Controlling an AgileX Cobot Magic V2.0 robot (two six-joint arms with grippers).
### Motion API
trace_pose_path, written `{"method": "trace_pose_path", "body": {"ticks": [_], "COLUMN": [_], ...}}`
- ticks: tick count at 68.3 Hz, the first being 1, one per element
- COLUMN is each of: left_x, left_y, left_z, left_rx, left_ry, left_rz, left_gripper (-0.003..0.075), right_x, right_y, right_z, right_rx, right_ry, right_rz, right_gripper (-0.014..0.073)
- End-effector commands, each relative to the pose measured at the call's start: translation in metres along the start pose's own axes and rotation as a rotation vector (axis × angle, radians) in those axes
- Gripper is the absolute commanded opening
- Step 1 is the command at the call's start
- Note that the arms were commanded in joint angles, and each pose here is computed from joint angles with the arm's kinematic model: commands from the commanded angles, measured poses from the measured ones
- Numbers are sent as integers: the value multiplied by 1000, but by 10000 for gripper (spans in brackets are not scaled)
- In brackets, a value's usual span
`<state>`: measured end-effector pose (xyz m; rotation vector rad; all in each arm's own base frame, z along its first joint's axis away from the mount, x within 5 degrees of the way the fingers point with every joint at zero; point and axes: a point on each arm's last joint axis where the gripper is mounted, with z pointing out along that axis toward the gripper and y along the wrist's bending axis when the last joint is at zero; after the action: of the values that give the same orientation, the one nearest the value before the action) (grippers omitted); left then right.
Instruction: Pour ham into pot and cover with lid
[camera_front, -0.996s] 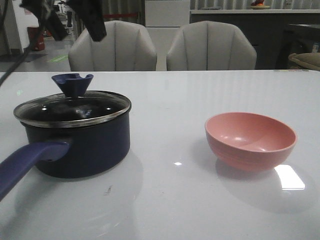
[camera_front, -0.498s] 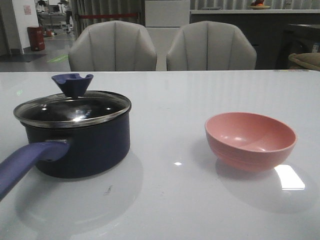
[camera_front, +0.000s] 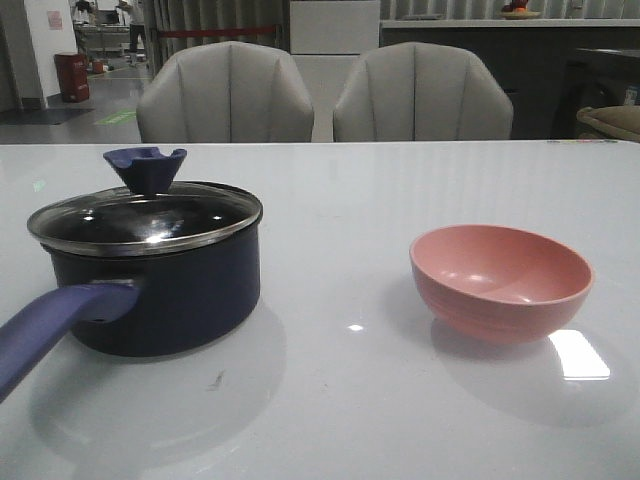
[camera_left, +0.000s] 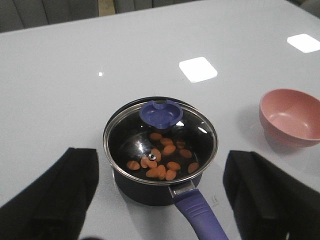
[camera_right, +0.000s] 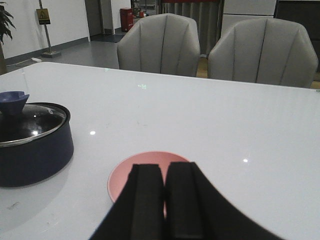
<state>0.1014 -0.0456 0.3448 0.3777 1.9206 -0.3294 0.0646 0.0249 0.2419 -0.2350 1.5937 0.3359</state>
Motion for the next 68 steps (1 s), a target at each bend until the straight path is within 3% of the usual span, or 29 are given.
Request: {"method": "trace_pose_path", "body": {"ticks": [1, 9, 15, 23, 26, 34, 68], "left_x": [5, 30, 46, 52, 52, 52, 52], "left_y": [-1, -1, -1, -1, -1, -1, -1], "left_z": [-19, -27, -29, -33, -35, -35, -35], "left_rx": [7, 6, 5, 6, 6, 6, 10], "left_ry": [-169, -195, -210, -259, -273, -275, -276], "left_rz": [-16, -15, -15, -21, -20, -20, -27], "left_gripper": [551, 546, 493, 360, 264, 102, 113], "right_x": [-17, -17, -17, -17, -17, -17, -17], "right_y": [0, 0, 0, 0, 0, 0, 0], "right_z": [-1, -1, -1, -1, -1, -1, -1], "right_rx": [11, 11, 11, 11, 11, 11, 11], "right_ry": [-105, -105, -105, -105, -105, -105, -105], "right_rz": [-12, -12, -12, -12, -12, -12, -12], "right_gripper": [169, 169, 169, 169, 169, 169, 169]}}
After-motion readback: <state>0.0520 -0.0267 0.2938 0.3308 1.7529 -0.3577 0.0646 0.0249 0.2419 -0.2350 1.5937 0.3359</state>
